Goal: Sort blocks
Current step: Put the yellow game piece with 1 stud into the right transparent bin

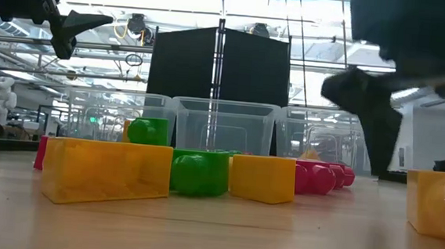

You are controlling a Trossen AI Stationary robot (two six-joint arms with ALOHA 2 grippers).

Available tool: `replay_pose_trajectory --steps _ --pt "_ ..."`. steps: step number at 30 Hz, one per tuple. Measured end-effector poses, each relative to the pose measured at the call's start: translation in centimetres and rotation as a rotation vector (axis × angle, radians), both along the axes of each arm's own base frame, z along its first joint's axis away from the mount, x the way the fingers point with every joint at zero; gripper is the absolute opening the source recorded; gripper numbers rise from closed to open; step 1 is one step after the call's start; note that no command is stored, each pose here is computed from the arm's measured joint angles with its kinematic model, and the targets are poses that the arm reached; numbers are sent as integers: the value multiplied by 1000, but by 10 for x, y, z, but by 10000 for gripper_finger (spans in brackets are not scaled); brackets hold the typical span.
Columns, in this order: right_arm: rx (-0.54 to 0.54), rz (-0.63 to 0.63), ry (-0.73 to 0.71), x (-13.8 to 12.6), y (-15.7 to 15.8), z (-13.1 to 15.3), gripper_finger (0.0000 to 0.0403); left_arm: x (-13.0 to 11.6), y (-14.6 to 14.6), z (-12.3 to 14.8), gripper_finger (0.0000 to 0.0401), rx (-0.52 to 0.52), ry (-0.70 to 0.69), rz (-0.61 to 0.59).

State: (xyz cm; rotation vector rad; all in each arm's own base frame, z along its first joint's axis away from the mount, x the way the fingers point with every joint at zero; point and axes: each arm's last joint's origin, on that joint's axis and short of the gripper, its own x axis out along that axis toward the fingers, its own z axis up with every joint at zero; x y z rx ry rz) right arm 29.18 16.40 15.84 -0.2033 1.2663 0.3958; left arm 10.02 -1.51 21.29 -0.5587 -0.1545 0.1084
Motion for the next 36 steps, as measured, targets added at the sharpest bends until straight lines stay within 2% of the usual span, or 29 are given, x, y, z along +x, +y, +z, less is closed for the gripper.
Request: replay_pose_trajectory --steps 3,8,12,18,24,27,30,33,36 --pt "0 -32 71 0 1 -14 318 0 0 0 208 1 5 0" --pt "-13 -101 103 2 3 -23 307 0 0 -1 208 2 8 0" --pt "-23 -125 105 1 2 -24 252 0 0 -1 208 3 13 0" --pt "-28 -139 139 -1 0 -24 115 0 0 -2 208 5 21 0" --pt "-13 -234 170 2 0 -16 114 0 0 -2 208 5 22 0" --pt "-39 -260 175 6 -2 -4 114 0 0 -2 208 5 22 0" --pt "-82 -282 126 15 -7 20 114 0 0 -2 208 5 21 0" --pt "-155 -326 58 18 -26 51 114 0 0 -2 208 6 24 0" --pt "-195 -423 -60 17 -55 89 114 1 0 -2 208 6 24 0"
